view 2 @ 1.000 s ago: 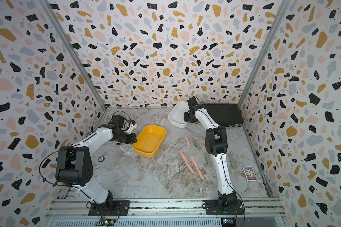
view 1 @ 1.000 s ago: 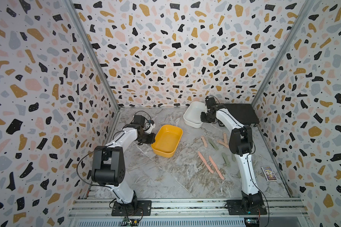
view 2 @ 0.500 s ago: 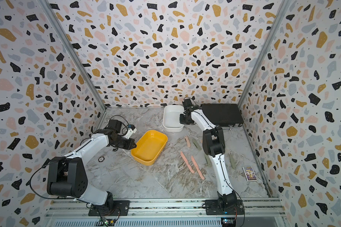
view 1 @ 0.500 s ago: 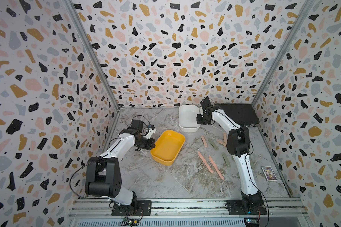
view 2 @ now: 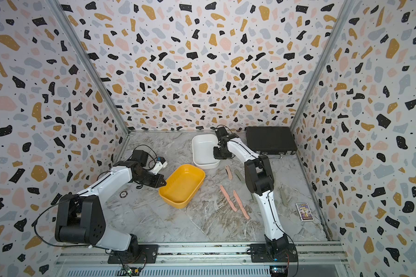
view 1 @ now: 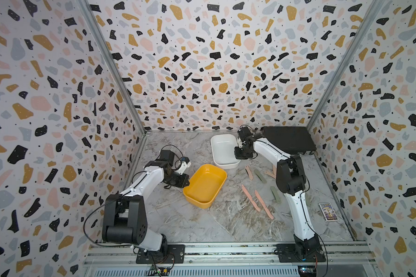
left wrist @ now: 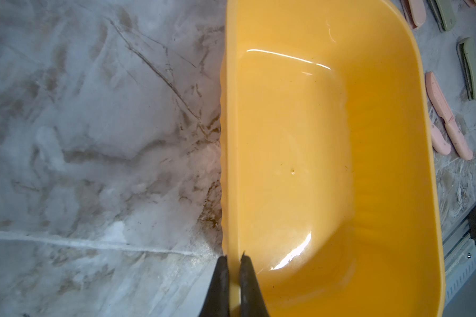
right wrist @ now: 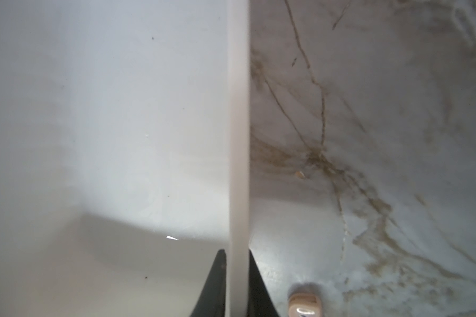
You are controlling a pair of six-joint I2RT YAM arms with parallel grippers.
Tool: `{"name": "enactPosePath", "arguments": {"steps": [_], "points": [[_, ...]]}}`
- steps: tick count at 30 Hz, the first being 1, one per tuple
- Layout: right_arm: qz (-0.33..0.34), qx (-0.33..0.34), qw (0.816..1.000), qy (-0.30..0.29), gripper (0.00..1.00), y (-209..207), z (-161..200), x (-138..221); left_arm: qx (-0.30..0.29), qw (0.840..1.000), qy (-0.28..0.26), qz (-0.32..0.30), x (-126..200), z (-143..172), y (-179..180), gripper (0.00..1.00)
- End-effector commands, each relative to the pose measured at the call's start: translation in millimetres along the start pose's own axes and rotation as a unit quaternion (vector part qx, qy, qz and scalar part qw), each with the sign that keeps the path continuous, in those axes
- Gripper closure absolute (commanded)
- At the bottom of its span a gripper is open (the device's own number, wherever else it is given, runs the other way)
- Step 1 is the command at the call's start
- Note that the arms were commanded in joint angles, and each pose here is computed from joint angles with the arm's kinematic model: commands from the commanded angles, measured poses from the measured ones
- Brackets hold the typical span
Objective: Place the fruit knives into the storage box by color
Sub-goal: Move the storage box to the center of the board.
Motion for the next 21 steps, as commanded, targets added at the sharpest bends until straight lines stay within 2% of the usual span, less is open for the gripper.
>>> {"name": "enactPosePath", "arguments": {"steps": [1, 6, 10, 13, 18, 21], "points": [[-0.019, 0.013, 0.999, -0.032, 0.85, 14, -3, 36, -0.006, 1.0, 0.001, 0.015, 4, 6, -7, 0.91], [-0.017, 0.01, 0.999, -0.027, 0.82, 13, 3, 34, -0.01, 1.0, 0.002, 0.02, 4, 8, -9, 0.8], [-0.019, 0.014, 0.999, -0.025, 0.68, 13, 4, 37, -0.013, 1.0, -0.004, 0.021, 7, 6, -10, 0.69], [-0.02, 0.018, 0.999, -0.038, 0.53, 15, 2, 49, -0.014, 1.0, -0.011, 0.009, 14, 2, -8, 0.59], [-0.034, 0.022, 0.997, -0.067, 0.4, 21, 1, 88, -0.011, 0.999, -0.045, -0.015, 42, -11, 3, 0.44], [-0.037, 0.028, 0.996, -0.08, 0.34, 20, 11, 109, -0.01, 0.998, -0.068, 0.003, 58, -22, 6, 0.37]]}}
Point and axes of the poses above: each gripper's point midway between its finger pads, its own x axis back along the fingers, its own y axis along the line the jaws close on, z = x × y, the point moved 6 cm from there along x, back along the fingers, and after that the axes turned 11 degrees about -x, right-handed, at the moved point
